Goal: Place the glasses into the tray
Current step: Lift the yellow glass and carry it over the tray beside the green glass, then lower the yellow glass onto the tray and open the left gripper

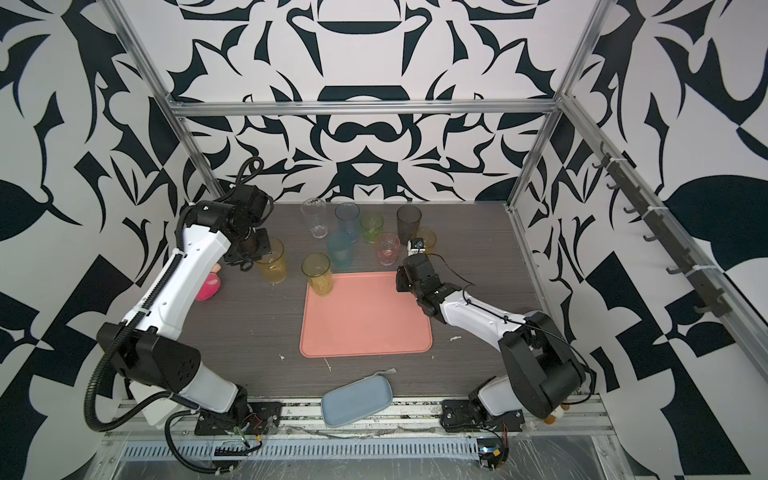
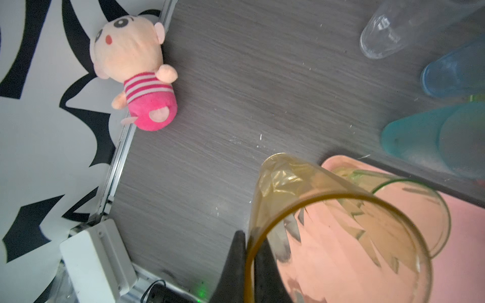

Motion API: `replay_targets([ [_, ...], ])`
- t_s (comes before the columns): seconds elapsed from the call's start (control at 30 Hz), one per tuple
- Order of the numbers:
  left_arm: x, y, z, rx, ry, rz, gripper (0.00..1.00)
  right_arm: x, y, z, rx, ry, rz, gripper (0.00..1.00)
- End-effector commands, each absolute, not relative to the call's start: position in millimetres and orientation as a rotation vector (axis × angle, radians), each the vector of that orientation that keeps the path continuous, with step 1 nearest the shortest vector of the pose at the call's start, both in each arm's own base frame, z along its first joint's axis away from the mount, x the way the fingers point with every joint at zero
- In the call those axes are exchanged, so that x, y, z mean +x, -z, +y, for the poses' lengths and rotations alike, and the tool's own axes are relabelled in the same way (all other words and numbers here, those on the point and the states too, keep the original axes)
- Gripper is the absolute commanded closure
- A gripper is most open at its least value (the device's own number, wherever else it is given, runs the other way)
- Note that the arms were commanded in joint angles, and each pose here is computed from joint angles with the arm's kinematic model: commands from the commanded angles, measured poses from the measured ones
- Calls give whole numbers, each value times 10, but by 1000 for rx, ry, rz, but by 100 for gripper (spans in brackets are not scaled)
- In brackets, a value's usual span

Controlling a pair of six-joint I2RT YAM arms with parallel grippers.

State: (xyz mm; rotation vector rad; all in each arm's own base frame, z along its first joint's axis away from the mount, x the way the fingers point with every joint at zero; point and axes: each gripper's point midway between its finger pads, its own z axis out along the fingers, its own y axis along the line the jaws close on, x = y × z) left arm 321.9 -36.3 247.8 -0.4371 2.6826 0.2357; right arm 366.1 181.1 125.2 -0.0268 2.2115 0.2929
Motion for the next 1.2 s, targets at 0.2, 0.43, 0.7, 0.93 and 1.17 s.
replay_targets([
  [0.2,2691,-2317,-458,-413,-225,2783,100,3760,-1457,1868,-7,-324,2161,55],
  [0.43,2552,-2097,-687,-325,-156,2825,100,3763,-1448,1871,-8,-324,2164,55],
  [0.7,2510,-1828,-933,-309,-34,2840,100,3763,-1453,1875,-9,-326,2163,55],
  [0.93,2549,-1748,-1086,-279,16,2822,100,3763,-1437,1874,-8,-326,2167,55],
  [1.17,2577,-1707,-1158,-270,31,2817,100,3766,-1430,1888,-10,-330,2170,55],
])
